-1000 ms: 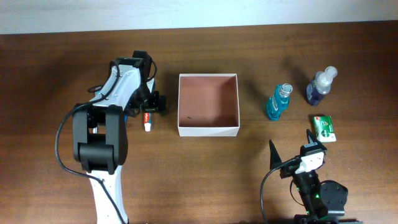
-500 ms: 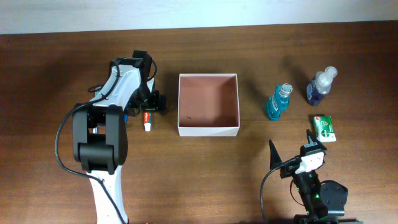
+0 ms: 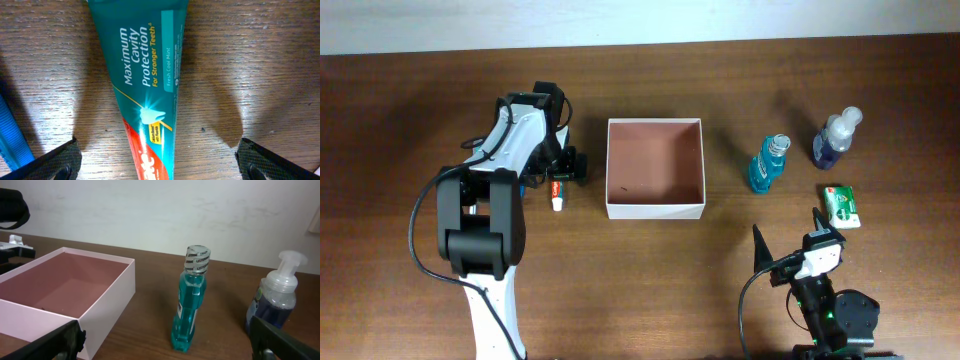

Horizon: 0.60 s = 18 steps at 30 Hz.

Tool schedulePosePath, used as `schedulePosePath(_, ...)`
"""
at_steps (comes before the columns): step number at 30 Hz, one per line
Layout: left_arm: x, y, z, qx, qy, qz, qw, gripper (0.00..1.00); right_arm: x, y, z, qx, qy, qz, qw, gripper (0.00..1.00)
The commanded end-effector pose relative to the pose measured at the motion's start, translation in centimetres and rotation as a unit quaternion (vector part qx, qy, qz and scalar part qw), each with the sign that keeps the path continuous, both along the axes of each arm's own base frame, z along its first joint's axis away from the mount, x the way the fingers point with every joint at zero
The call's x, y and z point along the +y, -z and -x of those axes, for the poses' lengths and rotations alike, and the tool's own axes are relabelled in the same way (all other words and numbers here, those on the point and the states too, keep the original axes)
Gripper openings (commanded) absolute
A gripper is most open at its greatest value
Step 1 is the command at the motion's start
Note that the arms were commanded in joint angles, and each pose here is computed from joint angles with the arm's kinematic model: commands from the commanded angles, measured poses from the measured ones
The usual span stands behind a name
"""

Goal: Pack container
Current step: 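Lower the left gripper and close it on the toothpaste tube, then lift the toothpaste tube and carry it over the pink box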

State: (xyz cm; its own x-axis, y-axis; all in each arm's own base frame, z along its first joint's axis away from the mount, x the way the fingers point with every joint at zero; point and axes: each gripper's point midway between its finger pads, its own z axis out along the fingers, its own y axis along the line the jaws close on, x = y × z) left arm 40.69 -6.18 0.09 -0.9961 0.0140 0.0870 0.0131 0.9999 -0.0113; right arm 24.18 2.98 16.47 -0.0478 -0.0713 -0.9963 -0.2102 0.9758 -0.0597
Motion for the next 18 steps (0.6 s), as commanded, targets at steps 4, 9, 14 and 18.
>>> schedulePosePath(4,-0.01,0.43,0.26,0.007,0.005,-0.001,1.0,0.89,-0.06,0.28,-0.03,0.001,0.003,-0.002,1.0,0.98)
schedulePosePath(9,0.01,0.42,0.37,0.009,0.005,-0.001,1.0,0.51,-0.06,0.28,-0.03,0.001,0.003,-0.001,1.0,0.98)
schedulePosePath(14,0.01,0.41,0.36,0.009,0.005,-0.001,1.0,0.35,-0.05,0.28,-0.03,0.001,0.002,-0.001,1.0,0.98)
schedulePosePath(18,0.01,0.4,0.43,0.011,0.005,-0.001,1.0,0.24,-0.05,0.28,-0.03,0.001,0.002,-0.002,1.0,0.98)
